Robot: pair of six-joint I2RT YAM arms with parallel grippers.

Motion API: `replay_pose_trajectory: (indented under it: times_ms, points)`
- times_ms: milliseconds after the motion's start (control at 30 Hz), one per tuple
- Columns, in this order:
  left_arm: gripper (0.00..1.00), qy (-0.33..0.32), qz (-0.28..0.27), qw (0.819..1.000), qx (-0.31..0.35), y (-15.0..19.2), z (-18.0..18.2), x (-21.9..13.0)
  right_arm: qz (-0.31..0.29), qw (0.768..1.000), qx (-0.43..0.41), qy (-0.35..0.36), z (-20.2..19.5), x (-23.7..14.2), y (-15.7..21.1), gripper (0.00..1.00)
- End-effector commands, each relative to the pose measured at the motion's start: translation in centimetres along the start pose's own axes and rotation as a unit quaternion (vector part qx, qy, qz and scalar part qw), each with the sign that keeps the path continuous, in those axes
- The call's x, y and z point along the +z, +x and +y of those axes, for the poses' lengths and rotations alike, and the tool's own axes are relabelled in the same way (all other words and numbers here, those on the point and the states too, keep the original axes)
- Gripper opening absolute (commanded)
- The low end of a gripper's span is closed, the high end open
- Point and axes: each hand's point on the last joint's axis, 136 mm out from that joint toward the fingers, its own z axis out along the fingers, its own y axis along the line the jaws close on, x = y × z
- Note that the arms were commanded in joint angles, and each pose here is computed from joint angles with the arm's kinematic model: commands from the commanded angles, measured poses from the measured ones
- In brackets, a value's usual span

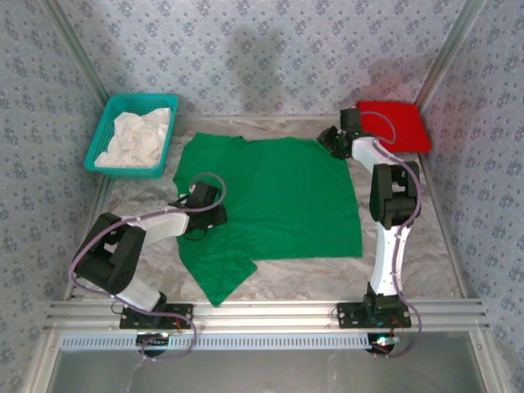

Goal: Fold and stack the t-shirts

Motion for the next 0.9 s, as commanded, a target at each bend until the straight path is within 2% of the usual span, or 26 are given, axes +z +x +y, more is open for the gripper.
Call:
replay_pose_trajectory:
  times_ms: [0, 167, 300, 533, 733, 867]
  points:
    - [0.46, -0.063, 0.044, 0.997, 0.02, 2.6, 2.9, 0.5, -0.008, 1.0, 0.016, -0.014, 0.7, 1.4, 0.9, 0.45]
    - [0.46, -0.07, 0.052, 0.996, 0.032, 2.5, 2.9, 0.8, 0.005, 0.999, 0.032, 0.003, -0.3, 5.1, 1.3, 0.45]
    - [0.46, -0.074, 0.035, 0.996, 0.019, 2.4, 3.3, 1.1, -0.006, 1.0, 0.027, -0.008, 0.4, 7.3, -0.1, 0.45]
    - [0.46, -0.083, 0.02, 0.996, 0.014, 1.9, 3.5, 1.0, -0.059, 0.997, 0.023, -0.042, 2.1, 8.8, -5.3, 0.45]
    - [0.46, -0.098, 0.011, 0.995, 0.008, 2.4, 4.7, 0.5, -0.118, 0.99, 0.009, -0.076, 3.1, 8.9, -10.8, 0.44]
    - [0.46, -0.096, 0.005, 0.995, 0.017, 1.9, 4.5, 0.1, -0.126, 0.985, 0.001, -0.114, 4.9, 7.6, -13.6, 0.42]
